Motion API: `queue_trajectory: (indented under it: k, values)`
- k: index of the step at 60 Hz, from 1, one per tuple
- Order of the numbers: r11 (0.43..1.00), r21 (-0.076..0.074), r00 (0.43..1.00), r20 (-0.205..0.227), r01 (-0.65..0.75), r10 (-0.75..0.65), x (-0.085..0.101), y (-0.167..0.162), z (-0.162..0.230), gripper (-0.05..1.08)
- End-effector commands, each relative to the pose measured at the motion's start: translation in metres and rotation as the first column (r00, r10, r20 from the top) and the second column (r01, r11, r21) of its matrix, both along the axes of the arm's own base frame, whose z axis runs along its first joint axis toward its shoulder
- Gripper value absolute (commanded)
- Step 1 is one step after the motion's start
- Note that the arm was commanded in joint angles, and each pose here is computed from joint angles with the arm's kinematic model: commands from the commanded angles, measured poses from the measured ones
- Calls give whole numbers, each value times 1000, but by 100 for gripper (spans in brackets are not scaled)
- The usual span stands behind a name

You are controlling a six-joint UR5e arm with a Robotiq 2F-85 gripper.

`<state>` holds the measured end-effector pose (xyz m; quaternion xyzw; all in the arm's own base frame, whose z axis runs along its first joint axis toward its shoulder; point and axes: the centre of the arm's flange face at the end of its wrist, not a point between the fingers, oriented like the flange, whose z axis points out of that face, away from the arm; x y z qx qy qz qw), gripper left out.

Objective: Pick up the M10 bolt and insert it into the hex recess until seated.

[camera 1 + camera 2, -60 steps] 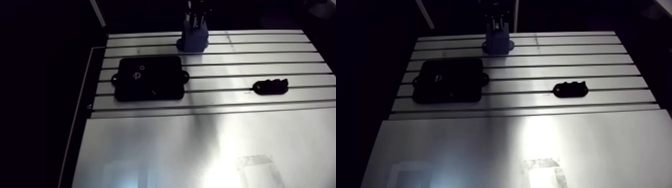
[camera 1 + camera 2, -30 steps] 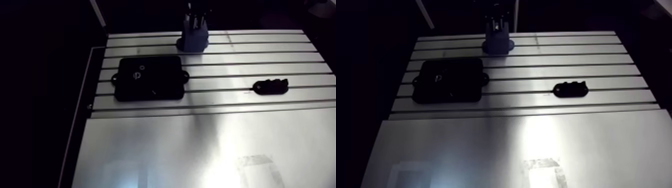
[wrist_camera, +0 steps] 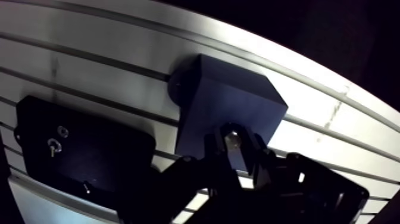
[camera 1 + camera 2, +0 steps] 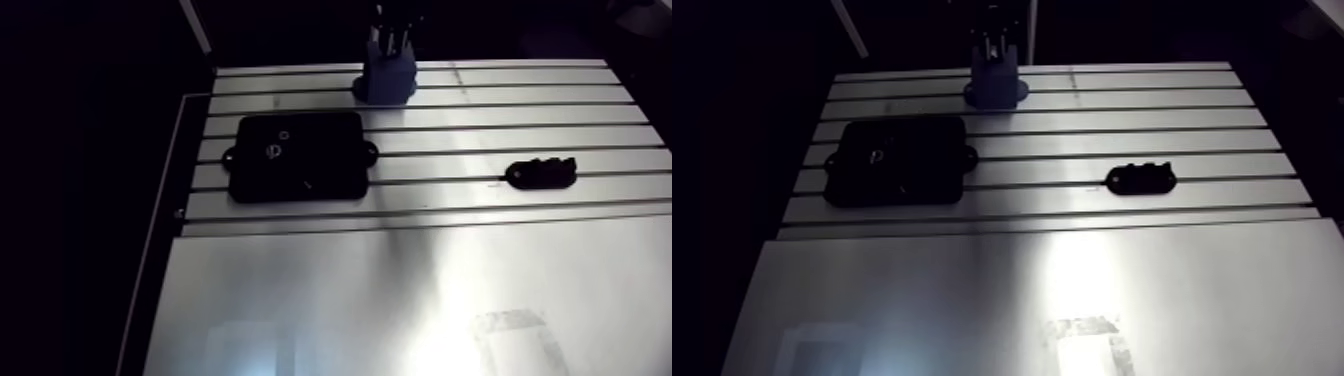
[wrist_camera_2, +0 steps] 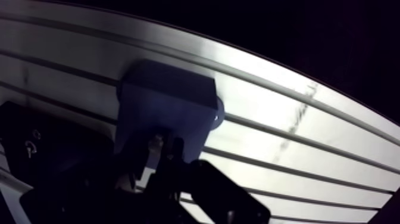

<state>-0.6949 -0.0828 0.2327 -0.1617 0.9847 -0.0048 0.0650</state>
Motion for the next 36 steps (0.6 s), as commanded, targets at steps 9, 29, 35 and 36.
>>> queue_trajectory:
  k: [9,29,35,36]
  values:
    - [1000,0,1000,-5,-14,14,-2,2,3,71]
    - [998,-7,998,-8,-62,62,-2,2,4,71]
    - [997,-9,997,-6,-78,78,-2,1,4,71]
    - [996,-10,997,-7,-83,83,-2,1,4,71]
